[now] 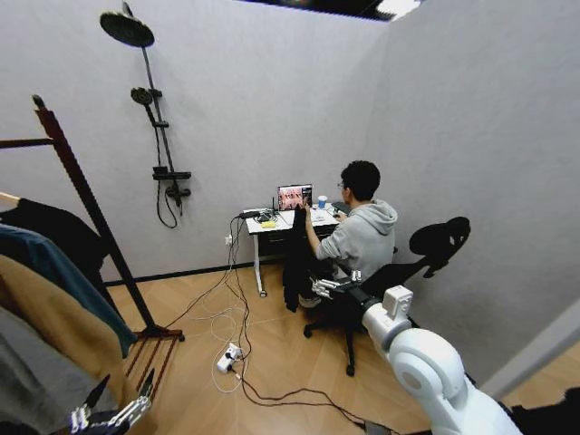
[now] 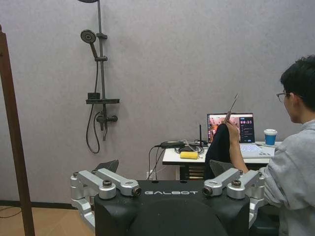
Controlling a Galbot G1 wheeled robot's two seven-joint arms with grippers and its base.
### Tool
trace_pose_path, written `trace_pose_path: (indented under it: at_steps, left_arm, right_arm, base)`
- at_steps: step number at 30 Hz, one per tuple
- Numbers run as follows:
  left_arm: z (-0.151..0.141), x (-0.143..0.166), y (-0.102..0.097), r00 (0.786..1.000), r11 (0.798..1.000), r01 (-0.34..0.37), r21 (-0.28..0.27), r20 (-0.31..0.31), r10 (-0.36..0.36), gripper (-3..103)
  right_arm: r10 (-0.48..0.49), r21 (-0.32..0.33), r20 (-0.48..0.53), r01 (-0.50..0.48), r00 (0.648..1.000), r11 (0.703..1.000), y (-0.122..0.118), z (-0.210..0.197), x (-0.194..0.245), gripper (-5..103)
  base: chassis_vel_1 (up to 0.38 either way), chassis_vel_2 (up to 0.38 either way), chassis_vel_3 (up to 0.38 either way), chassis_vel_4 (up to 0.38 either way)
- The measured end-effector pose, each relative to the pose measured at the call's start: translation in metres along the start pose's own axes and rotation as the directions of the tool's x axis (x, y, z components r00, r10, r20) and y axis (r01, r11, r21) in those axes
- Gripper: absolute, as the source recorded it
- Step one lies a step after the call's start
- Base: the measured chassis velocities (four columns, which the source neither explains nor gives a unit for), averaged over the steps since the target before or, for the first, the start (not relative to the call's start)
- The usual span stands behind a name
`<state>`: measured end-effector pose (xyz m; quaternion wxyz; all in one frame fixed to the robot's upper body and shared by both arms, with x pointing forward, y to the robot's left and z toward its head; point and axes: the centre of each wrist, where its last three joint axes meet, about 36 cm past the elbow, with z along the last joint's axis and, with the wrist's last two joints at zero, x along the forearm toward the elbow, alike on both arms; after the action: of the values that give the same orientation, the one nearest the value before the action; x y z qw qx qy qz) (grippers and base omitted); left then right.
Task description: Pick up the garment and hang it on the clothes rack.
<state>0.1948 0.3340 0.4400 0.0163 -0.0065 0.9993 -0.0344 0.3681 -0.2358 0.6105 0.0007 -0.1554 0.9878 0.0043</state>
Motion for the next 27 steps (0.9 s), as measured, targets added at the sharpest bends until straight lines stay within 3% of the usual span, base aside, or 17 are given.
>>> trace_pose_path:
  at_steps: [27]
  left_arm:
    - [0.0, 0.0, 0.0, 1.0, 1.0, 0.0, 0.0, 0.0, 0.0, 100]
  right_arm:
    - [-0.018, -0.001, -0.006, 0.018, 1.0, 1.0, 0.002, 0.003, -0.009, 100]
  base:
    - [0.179, -0.119, -0.118, 0.181]
